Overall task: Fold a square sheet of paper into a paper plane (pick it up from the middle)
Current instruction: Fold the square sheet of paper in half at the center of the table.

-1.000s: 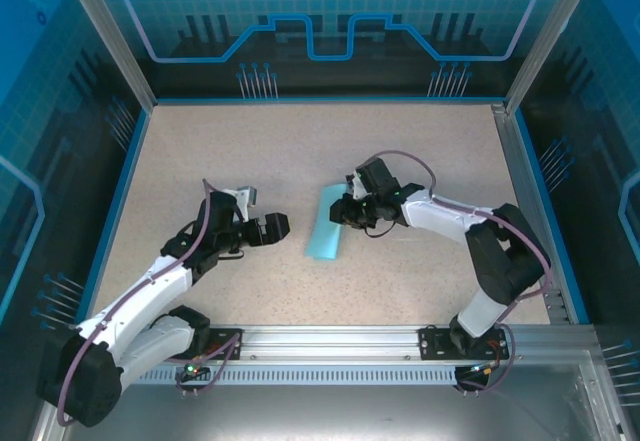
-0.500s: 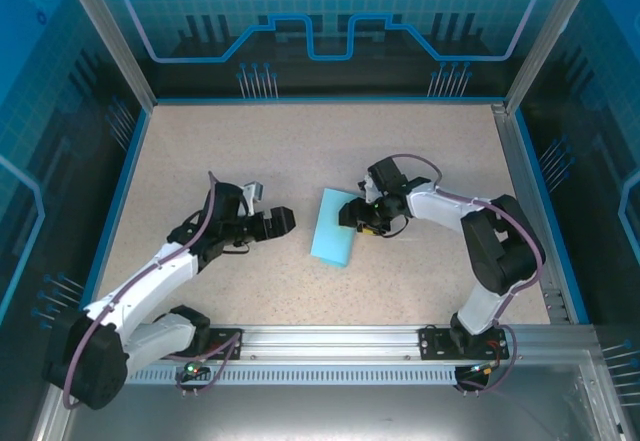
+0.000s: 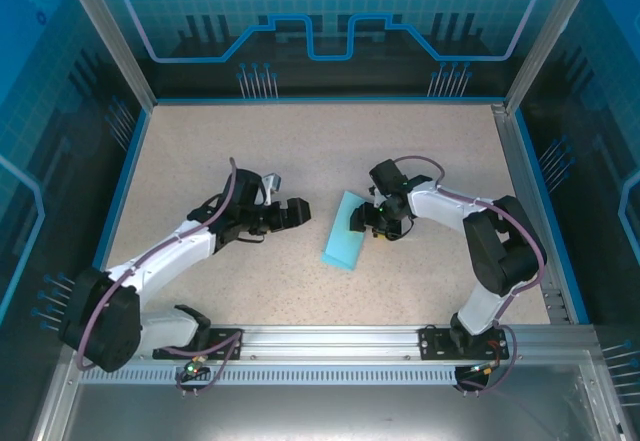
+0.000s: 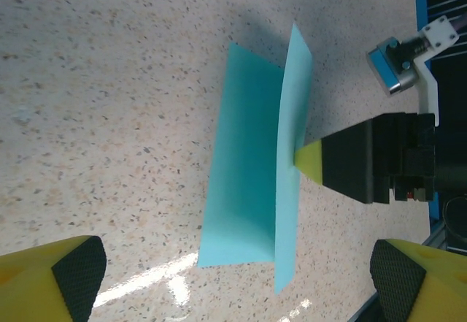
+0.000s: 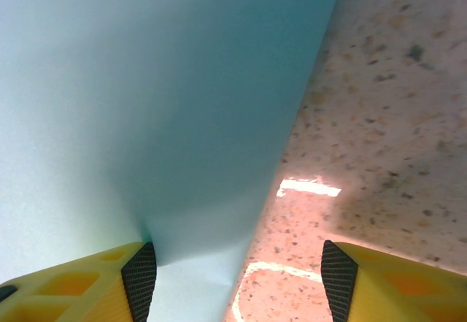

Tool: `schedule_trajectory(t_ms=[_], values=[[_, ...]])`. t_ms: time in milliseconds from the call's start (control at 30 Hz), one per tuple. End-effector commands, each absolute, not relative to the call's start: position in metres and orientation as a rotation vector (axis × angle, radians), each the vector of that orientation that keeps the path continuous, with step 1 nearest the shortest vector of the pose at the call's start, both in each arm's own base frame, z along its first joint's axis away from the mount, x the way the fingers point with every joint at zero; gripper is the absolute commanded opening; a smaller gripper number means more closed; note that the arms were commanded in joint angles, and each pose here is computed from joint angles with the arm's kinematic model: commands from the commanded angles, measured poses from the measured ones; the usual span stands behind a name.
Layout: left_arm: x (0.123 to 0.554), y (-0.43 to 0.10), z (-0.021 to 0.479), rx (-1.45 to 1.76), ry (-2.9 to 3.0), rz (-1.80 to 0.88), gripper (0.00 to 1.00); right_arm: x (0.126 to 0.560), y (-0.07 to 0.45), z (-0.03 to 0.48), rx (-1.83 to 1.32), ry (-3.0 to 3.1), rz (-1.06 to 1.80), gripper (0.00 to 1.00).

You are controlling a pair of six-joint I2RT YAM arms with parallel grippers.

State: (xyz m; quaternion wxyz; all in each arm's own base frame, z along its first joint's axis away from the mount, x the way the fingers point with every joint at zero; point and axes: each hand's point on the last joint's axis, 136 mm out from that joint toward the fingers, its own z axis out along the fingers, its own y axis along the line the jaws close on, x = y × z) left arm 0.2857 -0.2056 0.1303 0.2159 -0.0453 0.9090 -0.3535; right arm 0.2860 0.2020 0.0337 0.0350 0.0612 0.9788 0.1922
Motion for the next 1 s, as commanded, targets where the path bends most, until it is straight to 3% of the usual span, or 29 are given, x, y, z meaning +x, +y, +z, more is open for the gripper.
schedule_trajectory(t_ms=[0, 300, 633, 967], values=[[0.291, -0.223, 0.142, -0.101, 2.502, -1.048, 0.96, 0.293, 0.194, 0.037, 0.302, 2.988, 0.505, 0.65], [0.299, -0.234, 0.132, -0.097, 2.539, -1.045, 0.89, 0.284, 0.211, 0.024, 0.082, 3.084, 0.384, 0.64], [0.301, -0.236, 0.126, -0.106, 2.556, -1.048, 0.87, 0.284, 0.188, 0.019, 0.189, 3.094, 0.231, 0.65], [0.304, -0.24, 0.125, -0.105, 2.558, -1.067, 0.86, 0.281, 0.194, 0.016, 0.134, 3.121, 0.255, 0.67]])
